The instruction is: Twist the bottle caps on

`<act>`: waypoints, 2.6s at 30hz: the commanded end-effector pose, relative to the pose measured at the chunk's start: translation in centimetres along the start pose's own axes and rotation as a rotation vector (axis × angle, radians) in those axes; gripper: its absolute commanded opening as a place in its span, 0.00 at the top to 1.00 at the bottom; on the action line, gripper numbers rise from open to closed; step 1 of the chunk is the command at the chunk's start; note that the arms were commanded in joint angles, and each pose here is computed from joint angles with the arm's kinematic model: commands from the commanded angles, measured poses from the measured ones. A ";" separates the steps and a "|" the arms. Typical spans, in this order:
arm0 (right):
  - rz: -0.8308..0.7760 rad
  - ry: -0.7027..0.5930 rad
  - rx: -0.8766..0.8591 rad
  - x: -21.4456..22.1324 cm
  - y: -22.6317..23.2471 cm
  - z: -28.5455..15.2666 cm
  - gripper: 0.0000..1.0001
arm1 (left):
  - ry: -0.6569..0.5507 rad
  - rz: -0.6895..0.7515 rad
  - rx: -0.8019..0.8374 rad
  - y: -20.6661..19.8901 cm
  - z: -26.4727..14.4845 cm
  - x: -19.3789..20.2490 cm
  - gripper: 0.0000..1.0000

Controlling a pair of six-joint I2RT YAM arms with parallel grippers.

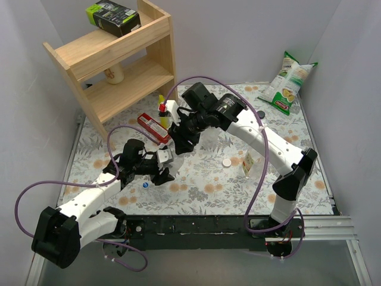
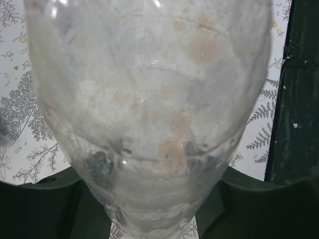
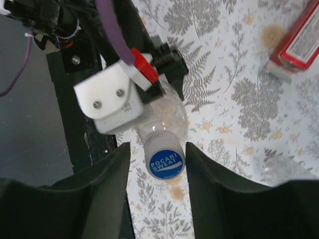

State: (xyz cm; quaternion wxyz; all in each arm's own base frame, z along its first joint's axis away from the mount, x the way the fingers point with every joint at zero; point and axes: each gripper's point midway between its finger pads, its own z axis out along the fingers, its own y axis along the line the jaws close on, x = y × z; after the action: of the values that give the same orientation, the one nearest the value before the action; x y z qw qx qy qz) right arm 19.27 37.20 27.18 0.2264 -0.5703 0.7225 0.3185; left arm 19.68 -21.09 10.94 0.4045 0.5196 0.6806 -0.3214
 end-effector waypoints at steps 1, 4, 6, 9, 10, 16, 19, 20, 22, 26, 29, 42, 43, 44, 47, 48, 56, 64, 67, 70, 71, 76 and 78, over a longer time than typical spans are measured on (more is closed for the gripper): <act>-0.102 -0.104 -0.103 -3.9 3.0 -2.4 0.30 | -0.012 0.045 0.059 -0.9 0.4 0.5 1.00; -0.155 -0.127 -0.121 -4.2 3.6 -3.3 0.14 | -0.014 0.042 0.078 -1.4 0.4 0.8 1.00; -0.159 -0.123 -0.116 -3.9 3.7 -3.5 0.12 | -0.023 0.040 0.087 -1.5 0.5 0.7 1.00; -0.155 -0.106 -0.111 -3.2 3.6 -3.3 0.12 | -0.039 0.019 0.079 -1.4 0.6 0.3 1.00; -0.159 -0.101 -0.110 -3.0 3.6 -3.3 0.12 | -0.040 0.012 0.077 -1.4 0.6 0.3 1.00; -0.196 -0.096 0.008 -2.7 1.3 -3.6 0.24 | -0.050 -0.044 0.026 -1.0 -0.2 -0.9 1.00; -0.197 -0.160 0.127 -4.0 -1.3 -5.0 0.30 | -0.105 -0.080 -0.058 -0.4 -1.8 -2.6 1.00; -0.205 -0.180 0.159 -4.6 -2.0 -5.4 0.32 | -0.129 -0.071 -0.155 1.1 -2.5 -3.3 1.00; -0.215 -0.183 0.252 -4.6 -4.0 -5.7 0.37 | -0.203 -0.143 -0.290 2.7 -4.2 -5.2 1.00; -0.290 -0.163 0.313 -4.1 -6.6 -4.4 0.42 | -0.220 -0.325 -0.464 6.3 -7.5 -6.6 1.00; -0.299 -0.096 0.296 -1.7 -7.6 -1.8 0.45 | -0.259 -0.456 -0.492 7.1 -9.4 -8.1 1.00; -0.677 -0.033 -0.110 5.3 0.9 13.5 0.35 | -0.546 -0.483 -0.932 12.5 -22.4 -17.6 1.00; -0.656 -0.028 -0.122 5.1 1.2 14.7 0.35 | -0.557 -0.476 -0.920 12.4 -22.6 -18.2 1.00; -0.642 -0.027 -0.130 4.6 1.4 15.7 0.34 | -0.565 -0.474 -0.921 12.4 -22.9 -18.5 1.00; -0.593 -0.041 -0.113 3.1 1.3 19.8 0.32 | -0.584 -0.457 -0.896 11.8 -23.4 -19.8 1.00; -0.595 -0.020 -0.124 3.9 1.4 21.6 0.30 | -0.585 -0.446 -0.885 11.5 -23.4 -20.2 1.00; -0.602 0.016 -0.113 2.9 0.6 26.8 0.30 | -0.558 -0.414 -0.854 9.8 -23.4 -20.3 1.00; -0.612 0.068 -0.158 5.3 1.9 27.6 0.38 | -0.553 -0.425 -0.840 9.6 -23.0 -19.9 1.00; -0.612 0.074 -0.163 5.7 2.1 27.7 0.41 | -0.556 -0.427 -0.824 9.5 -22.7 -19.9 1.00; -0.613 0.071 -0.170 5.6 2.4 27.8 0.45 | -0.551 -0.434 -0.814 9.5 -22.5 -19.6 1.00; -0.611 0.077 -0.171 5.8 2.4 27.9 0.46 | -0.551 -0.434 -0.814 9.5 -22.4 -19.6 1.00; -0.610 0.097 -0.178 6.5 2.4 28.1 0.55 | -0.540 -0.439 -0.805 9.4 -22.1 -19.2 1.00; -0.612 0.109 -0.178 6.9 2.4 27.9 0.58 | -0.534 -0.435 -0.798 9.4 -21.9 -19.1 1.00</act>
State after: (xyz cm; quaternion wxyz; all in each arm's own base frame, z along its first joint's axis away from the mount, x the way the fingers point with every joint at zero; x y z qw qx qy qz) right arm 14.63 53.37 3.70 0.2316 -0.7896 0.5013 0.2674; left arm 27.00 -8.17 37.75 0.6528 0.0603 0.7193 -0.2299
